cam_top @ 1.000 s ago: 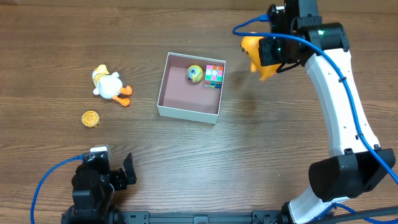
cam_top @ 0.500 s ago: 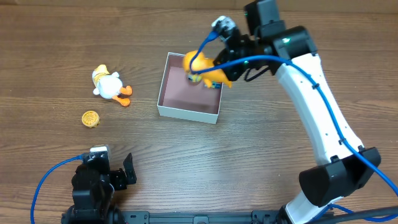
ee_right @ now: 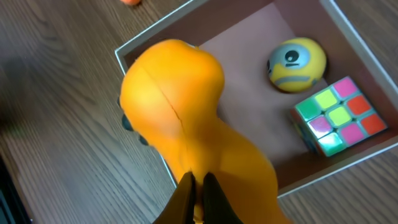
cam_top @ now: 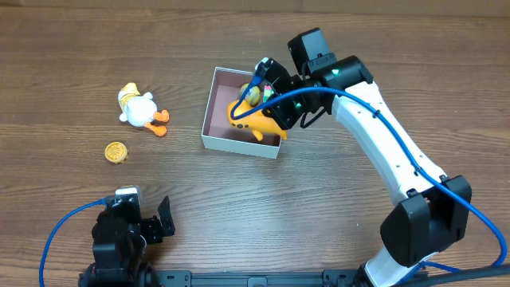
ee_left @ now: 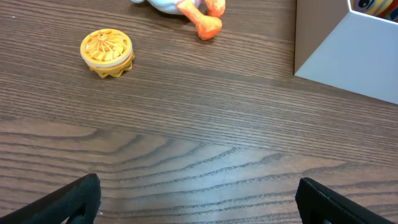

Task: Pack container
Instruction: 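Lift the dog toy and carry it over the box with the right gripper, then lower the dog toy into the box and open the right gripper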

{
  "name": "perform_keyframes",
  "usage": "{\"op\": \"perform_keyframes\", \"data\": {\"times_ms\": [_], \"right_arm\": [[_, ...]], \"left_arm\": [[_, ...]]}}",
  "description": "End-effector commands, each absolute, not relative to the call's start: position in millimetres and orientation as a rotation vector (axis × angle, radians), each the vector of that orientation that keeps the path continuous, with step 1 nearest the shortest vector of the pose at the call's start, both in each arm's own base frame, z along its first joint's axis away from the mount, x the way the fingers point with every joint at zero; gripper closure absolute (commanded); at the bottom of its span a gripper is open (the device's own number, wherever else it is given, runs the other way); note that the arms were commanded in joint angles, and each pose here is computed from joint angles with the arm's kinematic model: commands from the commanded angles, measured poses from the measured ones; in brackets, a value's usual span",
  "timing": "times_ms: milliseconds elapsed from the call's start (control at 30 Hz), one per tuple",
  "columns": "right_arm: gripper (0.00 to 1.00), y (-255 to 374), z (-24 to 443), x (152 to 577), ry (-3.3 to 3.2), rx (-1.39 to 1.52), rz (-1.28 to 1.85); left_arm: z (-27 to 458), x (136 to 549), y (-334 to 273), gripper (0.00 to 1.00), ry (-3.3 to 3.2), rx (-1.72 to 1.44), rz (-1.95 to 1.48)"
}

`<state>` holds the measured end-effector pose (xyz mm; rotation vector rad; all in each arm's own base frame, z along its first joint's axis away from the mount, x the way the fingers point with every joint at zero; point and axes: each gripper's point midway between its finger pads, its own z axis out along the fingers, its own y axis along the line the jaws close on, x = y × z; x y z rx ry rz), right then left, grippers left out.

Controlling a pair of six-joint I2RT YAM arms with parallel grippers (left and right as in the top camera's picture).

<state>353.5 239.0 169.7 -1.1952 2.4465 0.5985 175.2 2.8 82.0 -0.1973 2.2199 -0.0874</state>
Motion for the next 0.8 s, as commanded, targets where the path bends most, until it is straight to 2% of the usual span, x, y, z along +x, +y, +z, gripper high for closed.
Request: {"op": "perform_keyframes", "data": {"times_ms": [0, 300, 767], "right_arm": [[0.96, 247.0, 180.4, 356.7, 2.382, -1.195, 0.640], [0.96, 270.0, 184.6, 358.6, 2.297, -1.242, 0.640], [0.96, 277.2, 136.2, 353.0, 2.421, -1.288, 0.672]], "left_arm": [[81.8, 175.8, 4.2, 0.00, 2.218, -0.180, -0.070], [81.8, 175.8, 4.2, 0.00, 2.218, -0.180, -0.070], [81.8, 175.8, 4.2, 0.00, 2.218, -0.180, -0.070]]}}
